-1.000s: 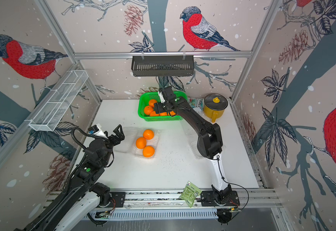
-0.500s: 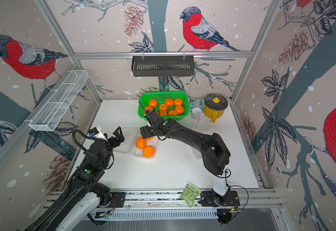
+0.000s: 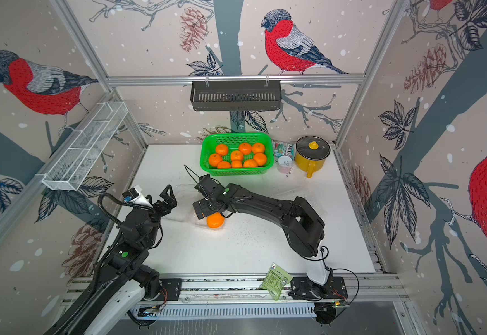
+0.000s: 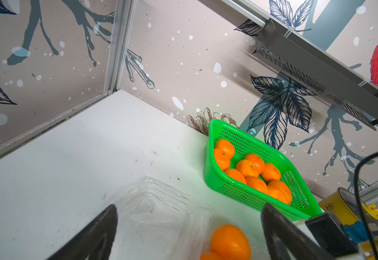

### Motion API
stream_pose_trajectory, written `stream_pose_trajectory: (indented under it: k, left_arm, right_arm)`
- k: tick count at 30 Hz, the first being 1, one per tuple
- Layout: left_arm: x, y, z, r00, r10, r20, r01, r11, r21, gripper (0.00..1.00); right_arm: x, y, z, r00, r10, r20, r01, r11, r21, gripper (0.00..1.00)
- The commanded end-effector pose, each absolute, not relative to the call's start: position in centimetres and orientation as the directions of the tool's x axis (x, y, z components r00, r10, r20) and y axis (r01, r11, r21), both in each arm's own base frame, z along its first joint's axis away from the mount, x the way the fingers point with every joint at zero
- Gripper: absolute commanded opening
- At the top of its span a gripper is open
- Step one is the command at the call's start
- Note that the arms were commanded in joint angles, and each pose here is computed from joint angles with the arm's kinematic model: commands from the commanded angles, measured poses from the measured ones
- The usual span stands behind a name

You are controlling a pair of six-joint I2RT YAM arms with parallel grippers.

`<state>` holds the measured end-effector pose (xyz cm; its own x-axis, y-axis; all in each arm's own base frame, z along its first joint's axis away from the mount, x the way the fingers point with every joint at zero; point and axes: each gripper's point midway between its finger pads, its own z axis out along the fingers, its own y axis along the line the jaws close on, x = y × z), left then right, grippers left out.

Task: Take oranges out of containers
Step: Pick up the orange from the packing box.

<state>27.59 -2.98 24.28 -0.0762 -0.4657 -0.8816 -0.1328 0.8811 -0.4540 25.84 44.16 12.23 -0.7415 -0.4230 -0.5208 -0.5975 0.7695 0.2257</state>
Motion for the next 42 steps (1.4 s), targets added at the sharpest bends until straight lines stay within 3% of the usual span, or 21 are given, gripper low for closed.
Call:
stream_pose_trajectory:
  k: [1,10,25,30,34,42]
  left_arm:
    - [27.6,-2.8,24.2,-0.074,-0.471,-0.879,-0.141,0.878,-0.458,0.97]
    - [27.5,-3.1,24.1,-0.079,-0.473,-0.878,-0.124,0.878,-0.462,0.98]
    - [27.2,-2.8,24.2,-0.068,-0.473,-0.879,-0.126,0.878,-0.462,0.98]
    - [27.2,-2.8,24.1,-0.069,-0.472,-0.879,-0.129,0.878,-0.461,0.98]
    - [27.2,-2.8,24.2,-0.068,-0.472,-0.879,-0.129,0.878,-0.461,0.98]
    - [27.2,-2.8,24.5,-0.064,-0.470,-0.880,-0.128,0.879,-0.460,0.97]
  right_arm:
    - [24.9,43.3,10.6,-0.744,-0.472,-0.473,-0.605,0.777,0.176,0.94]
    - [23.7,42.3,7.5,-0.750,-0.537,-0.386,-0.621,0.773,0.130,0.81]
    - [24.9,41.3,4.4,-0.724,-0.617,-0.308,-0.643,0.766,-0.024,0.74]
    - [25.3,41.1,4.3,-0.717,-0.631,-0.297,-0.649,0.759,-0.045,0.62]
    - [25.9,41.1,6.3,-0.709,-0.620,-0.335,-0.645,0.763,-0.045,0.55]
    - [27.9,41.2,15.5,-0.667,-0.562,-0.490,-0.653,0.757,0.019,0.53]
